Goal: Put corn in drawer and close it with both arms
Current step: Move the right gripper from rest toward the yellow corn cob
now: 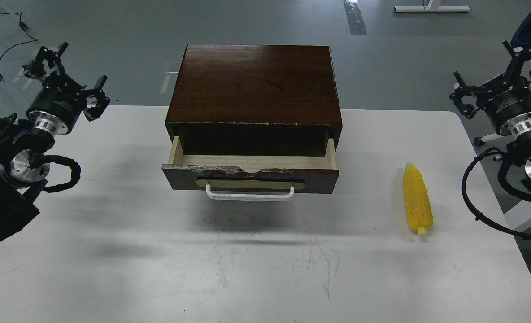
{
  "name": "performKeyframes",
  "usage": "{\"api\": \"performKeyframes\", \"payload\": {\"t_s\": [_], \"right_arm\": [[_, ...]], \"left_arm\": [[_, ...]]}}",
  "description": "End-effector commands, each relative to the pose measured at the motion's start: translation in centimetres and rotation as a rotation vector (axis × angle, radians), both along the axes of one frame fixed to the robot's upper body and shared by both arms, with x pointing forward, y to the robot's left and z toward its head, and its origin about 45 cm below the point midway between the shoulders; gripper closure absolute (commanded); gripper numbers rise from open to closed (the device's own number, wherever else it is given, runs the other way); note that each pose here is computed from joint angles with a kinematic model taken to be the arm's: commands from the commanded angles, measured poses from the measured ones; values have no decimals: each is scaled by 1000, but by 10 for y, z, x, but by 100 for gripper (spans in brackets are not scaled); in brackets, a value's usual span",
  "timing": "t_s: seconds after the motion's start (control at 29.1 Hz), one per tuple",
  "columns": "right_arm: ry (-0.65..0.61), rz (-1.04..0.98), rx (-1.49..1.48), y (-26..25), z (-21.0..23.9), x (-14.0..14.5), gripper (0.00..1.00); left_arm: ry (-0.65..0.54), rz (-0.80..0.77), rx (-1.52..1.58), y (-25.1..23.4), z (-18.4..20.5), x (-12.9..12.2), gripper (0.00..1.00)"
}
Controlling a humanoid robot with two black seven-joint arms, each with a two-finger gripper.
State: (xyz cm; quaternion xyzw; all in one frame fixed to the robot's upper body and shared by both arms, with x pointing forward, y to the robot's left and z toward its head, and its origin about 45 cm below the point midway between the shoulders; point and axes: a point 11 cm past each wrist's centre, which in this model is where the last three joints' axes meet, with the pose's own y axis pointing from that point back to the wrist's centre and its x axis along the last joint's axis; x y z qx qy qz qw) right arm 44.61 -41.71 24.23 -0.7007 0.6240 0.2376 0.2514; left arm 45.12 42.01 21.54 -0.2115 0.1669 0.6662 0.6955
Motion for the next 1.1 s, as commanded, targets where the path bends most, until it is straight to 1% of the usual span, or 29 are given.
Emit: {"api": "performKeyframes", "payload": {"t_s": [0.0, 0.21, 0.28, 0.31, 0.41, 0.48, 0.55, 0.62, 0.69, 0.79, 0.83, 1.0, 1.07], "right_arm": [[-2, 1, 3, 1, 0, 0, 0], [-10, 11, -12, 3, 3, 1, 0], [-13, 29, -56, 3, 7, 1, 0], [-17, 38, -67, 4, 9, 2, 0], [-35, 52, -139, 0, 25, 3, 0], [-68, 54, -220, -10, 50, 6, 0], [-80, 65, -273, -15, 61, 5, 0], [-102, 89, -376, -21, 82, 2, 0], [-131, 132, -516, -16, 105, 3, 0], [-133, 143, -618, -14, 115, 1, 0], [-129, 150, -700, -14, 121, 0, 0], [-101, 306, -1042, 0, 132, -13, 0], [-78, 418, -1241, 18, 130, -17, 0]], "left_arm": [[-15, 9, -1, 1, 2, 0, 1], [-22, 13, -3, 1, 5, 2, 1], [-37, 68, -7, 16, 6, -1, 1], [-35, 70, -6, 17, 5, -2, 1], [-40, 69, -19, 13, 5, 0, 1], [-53, 63, -37, 5, 6, 4, 1], [-54, 69, -38, 7, 7, 4, 1], [-54, 68, -35, 8, 9, 4, 1], [-59, 64, -25, 9, 12, 5, 1], [-63, 67, -19, 12, 14, 5, 1], [-65, 69, -18, 13, 15, 4, 1], [-52, 55, -14, 9, 13, 5, 1], [-53, 51, -16, 7, 12, 6, 1]]}}
